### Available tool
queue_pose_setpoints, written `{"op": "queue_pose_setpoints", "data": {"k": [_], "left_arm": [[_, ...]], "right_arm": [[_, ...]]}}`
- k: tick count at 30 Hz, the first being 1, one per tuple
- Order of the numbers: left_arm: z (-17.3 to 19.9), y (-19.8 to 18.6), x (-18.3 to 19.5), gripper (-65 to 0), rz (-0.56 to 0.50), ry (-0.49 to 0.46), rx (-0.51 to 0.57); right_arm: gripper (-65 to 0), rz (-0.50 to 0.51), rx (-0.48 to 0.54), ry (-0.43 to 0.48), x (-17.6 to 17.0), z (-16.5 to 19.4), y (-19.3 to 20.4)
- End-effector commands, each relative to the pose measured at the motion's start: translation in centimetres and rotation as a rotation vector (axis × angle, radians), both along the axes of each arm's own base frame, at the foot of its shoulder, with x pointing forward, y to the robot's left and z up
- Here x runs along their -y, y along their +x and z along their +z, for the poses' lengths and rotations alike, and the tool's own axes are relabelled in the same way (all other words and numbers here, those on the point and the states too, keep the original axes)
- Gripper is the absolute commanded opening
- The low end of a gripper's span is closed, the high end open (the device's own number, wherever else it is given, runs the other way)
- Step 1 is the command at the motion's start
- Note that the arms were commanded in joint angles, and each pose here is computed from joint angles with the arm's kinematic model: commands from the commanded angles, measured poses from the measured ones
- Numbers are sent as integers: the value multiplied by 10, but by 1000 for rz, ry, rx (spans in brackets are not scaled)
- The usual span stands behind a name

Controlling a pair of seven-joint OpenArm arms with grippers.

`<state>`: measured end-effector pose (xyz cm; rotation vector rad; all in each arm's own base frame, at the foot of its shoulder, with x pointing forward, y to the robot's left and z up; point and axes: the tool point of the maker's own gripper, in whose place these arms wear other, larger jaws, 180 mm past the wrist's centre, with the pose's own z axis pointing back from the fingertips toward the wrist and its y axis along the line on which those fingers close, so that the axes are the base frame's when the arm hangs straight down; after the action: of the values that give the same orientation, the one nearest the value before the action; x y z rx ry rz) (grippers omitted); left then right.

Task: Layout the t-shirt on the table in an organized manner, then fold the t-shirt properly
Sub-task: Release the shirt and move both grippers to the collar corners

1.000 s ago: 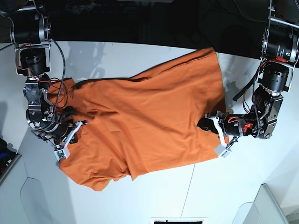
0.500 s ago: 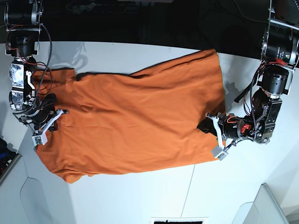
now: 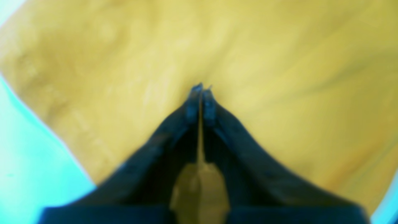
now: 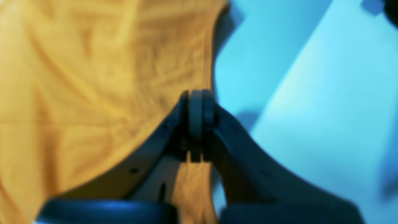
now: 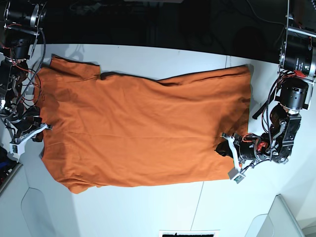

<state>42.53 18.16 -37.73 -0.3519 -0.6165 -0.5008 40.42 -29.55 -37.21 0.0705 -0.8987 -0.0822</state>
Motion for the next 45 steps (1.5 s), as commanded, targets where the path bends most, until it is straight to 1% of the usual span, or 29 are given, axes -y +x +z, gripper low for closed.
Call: {"op": "queue_pose_setpoints", "data": {"k": [1,2,3,5,9,13,16,17,19,20,21,23,27,28,29,32,33,34,36,40,45], "left_arm": [[36,18,-3,-520,4,-43,75],[45,16,-1,-491,-2,-76,74],[53,12,-1,-476,-12,-96,68],[65,0,-3,-473,-43,-108,46],[69,-36,-18,-473,-82,-97,12],[63,-71,-40,-473,-61,-85,0],[58,-100,-53,-467,-23,-113,-36],[57,-109,-56,-432,-7,-130,-45],[54,-124,-66,-322,37,-159,-53],[53,-131,-71,-281,62,-169,-58],[51,-138,-77,-263,89,-182,-65],[46,-154,-89,-260,141,-204,-85],[34,-186,-107,-260,221,-225,-139],[32,-192,-109,-260,240,-235,-145],[30,-198,-111,-260,258,-244,-150],[24,-211,-115,-260,302,-267,-164],[23,-214,-115,-260,311,-273,-168],[21,-216,-113,-258,318,-286,-170],[17,-223,-109,-256,324,-303,-187],[7,-231,-96,-211,342,-348,-205],[-2,-233,-81,-211,363,-402,-205]], "right_arm": [[-650,-12,88,-6,10,30,11],[-650,-23,102,-1,14,36,8],[-650,-35,108,2,18,41,3],[-650,-37,124,21,23,50,-9],[-650,3,132,85,22,56,-44],[-650,51,116,139,18,51,-84],[-650,71,99,191,14,51,-112],[-650,76,86,197,13,50,-121],[-650,84,55,193,12,46,-136],[-650,86,38,189,11,43,-144],[-649,92,21,183,10,40,-151],[-612,100,-12,175,7,35,-164],[-580,100,-76,173,6,22,-188],[-557,99,-89,173,6,19,-193],[-519,98,-99,174,6,17,-196],[-364,95,-121,170,7,12,-203],[-329,92,-129,158,8,11,-204],[-314,87,-133,147,10,10,-204],[-313,78,-136,138,13,9,-204],[-313,57,-150,154,14,-1,-207],[-313,38,-166,193,13,-16,-211]]}}
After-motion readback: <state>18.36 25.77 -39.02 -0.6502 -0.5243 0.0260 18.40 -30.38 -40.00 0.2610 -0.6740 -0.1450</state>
